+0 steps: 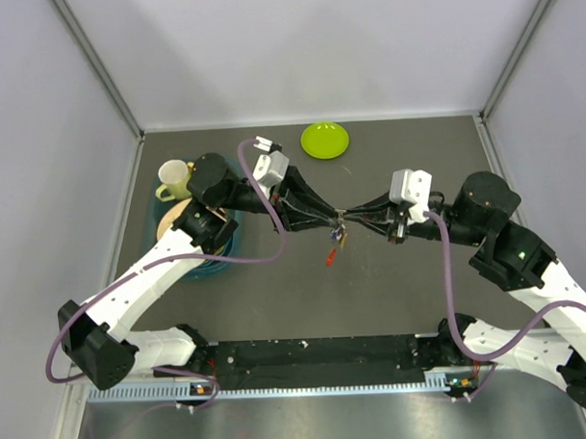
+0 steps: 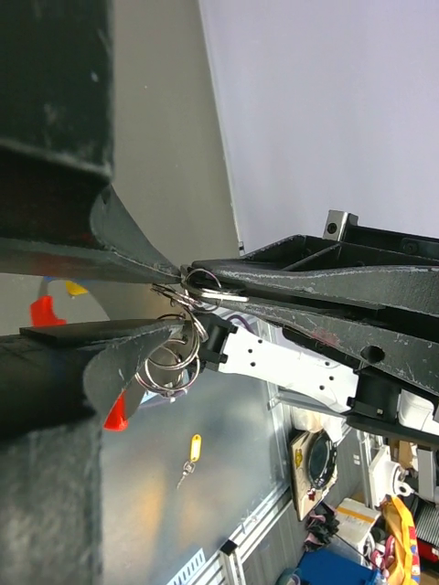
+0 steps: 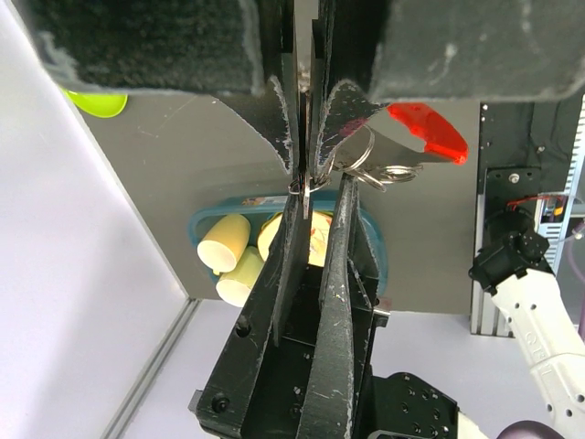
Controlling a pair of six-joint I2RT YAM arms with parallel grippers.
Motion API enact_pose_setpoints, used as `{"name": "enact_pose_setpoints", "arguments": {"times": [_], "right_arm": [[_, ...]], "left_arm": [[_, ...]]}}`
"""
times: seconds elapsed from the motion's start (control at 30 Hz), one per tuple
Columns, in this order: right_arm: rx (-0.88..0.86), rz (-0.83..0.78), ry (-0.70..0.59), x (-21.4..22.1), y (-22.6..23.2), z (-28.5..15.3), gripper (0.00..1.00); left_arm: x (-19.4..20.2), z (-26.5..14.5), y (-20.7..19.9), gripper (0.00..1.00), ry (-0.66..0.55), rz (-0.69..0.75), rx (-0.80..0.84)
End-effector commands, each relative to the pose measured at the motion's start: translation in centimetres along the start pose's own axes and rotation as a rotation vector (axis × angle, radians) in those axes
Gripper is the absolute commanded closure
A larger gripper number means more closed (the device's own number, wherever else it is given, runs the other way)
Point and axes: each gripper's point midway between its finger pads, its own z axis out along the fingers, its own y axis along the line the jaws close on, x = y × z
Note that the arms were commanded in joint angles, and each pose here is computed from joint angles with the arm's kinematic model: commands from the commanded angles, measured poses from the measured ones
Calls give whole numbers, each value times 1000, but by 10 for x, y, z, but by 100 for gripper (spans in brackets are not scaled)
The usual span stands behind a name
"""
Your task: Remove the keys from the keyring
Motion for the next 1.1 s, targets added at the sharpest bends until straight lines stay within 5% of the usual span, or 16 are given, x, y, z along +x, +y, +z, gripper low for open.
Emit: {"name": "enact_pose_setpoints", "arguments": {"times": [0.0, 0.3, 1.07], "right_arm": [[36, -73, -147, -53, -7, -11, 100], [48, -70, -152, -54, -8, -13, 100], [105, 2, -61, -9, -5, -20, 100]], "left_arm": [[-8, 1, -6, 75, -3, 44, 10], [-12, 1, -7, 100, -5, 48, 2], [-39, -7, 6, 100, -106, 82, -173]]}}
